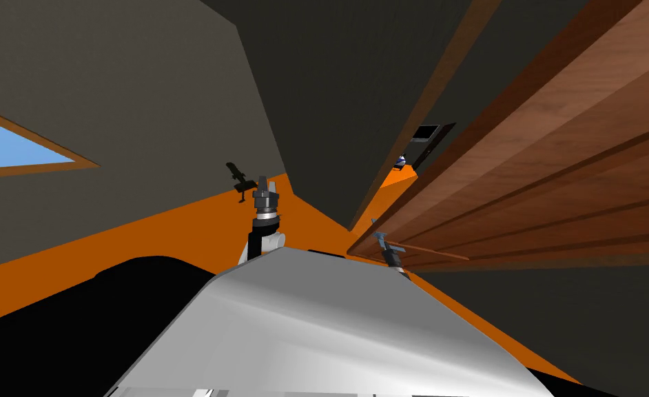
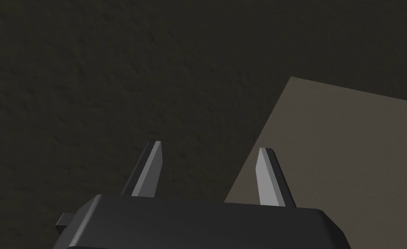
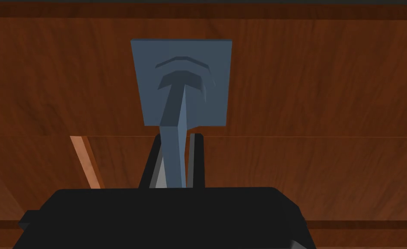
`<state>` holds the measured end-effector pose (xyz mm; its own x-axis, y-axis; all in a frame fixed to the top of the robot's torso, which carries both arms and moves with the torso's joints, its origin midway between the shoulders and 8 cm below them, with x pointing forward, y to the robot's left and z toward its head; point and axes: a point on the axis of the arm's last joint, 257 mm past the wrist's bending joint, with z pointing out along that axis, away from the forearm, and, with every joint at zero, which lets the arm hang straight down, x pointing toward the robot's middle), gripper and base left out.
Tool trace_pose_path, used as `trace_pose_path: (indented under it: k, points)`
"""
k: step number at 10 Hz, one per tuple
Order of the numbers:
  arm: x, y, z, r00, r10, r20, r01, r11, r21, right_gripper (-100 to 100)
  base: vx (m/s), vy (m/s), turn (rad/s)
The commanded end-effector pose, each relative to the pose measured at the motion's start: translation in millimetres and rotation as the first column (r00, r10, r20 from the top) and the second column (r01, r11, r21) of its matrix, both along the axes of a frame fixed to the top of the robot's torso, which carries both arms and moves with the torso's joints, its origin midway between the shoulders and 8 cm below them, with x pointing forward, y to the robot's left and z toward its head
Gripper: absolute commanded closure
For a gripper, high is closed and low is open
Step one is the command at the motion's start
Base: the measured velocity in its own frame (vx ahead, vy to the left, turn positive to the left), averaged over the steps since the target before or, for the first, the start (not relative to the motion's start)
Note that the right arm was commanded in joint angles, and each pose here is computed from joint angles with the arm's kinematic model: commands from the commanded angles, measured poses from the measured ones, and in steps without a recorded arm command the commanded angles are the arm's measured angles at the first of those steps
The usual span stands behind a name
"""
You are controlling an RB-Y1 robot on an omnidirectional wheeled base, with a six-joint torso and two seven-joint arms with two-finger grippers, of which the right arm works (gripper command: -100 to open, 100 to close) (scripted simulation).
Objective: Pull the door open
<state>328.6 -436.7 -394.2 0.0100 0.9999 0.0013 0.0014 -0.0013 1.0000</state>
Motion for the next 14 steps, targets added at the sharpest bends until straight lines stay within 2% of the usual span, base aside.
trace_pose_path:
  k: [1,7,8,14]
  points:
    - [-10.0,-0.5,-0.2,0.9999,0.01,-0.001,-0.01,1.0,-0.001,100,-0.213,-0.062,0.179]
    - [-39.2,-4.1,1.8,0.9989,0.047,0.001,-0.047,0.999,-0.001,100,-0.213,-0.063,0.155]
    - [-34.7,-2.7,0.0,0.999,0.044,-0.002,-0.044,0.999,-0.001,100,-0.088,-0.025,0.017]
    - [-49.7,-4.3,0.0,0.9981,0.061,-0.002,-0.061,0.998,0.0,100,-0.188,-0.07,0.171]
